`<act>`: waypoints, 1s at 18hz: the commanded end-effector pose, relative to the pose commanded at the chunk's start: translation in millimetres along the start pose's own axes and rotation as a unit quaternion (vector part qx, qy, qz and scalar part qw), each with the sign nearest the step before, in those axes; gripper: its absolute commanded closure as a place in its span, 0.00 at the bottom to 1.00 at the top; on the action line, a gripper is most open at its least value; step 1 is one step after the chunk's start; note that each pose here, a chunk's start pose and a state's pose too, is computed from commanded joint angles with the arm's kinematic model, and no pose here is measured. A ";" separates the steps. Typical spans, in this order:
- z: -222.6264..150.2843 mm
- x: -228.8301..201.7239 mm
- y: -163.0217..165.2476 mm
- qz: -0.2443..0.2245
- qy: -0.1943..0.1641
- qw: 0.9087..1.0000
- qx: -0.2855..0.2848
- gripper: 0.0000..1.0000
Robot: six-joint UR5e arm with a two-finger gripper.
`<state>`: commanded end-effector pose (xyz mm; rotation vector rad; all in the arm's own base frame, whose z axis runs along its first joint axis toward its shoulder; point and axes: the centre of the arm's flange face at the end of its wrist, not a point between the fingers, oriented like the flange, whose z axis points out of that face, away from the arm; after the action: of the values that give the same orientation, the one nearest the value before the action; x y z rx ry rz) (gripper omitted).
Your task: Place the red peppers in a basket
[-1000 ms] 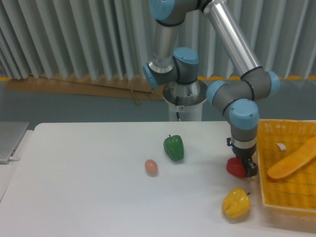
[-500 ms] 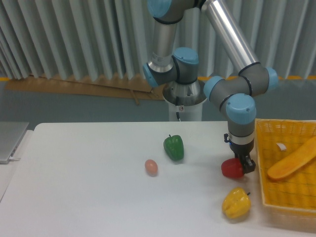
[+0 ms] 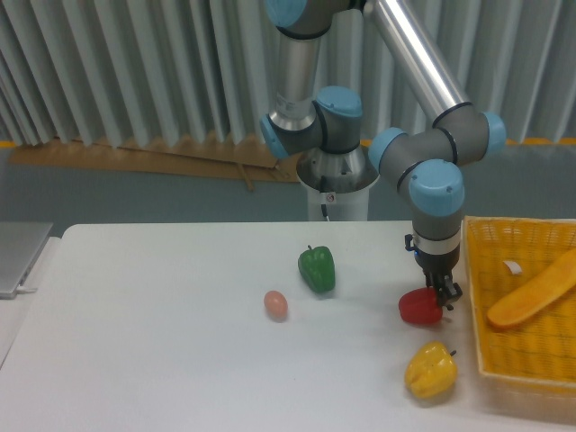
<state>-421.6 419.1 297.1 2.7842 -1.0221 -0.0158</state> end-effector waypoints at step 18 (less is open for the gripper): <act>23.6 -8.2 -20.0 0.008 0.012 1.000 -0.004 0.00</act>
<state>-416.7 435.5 270.1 2.7614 -1.0375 0.0163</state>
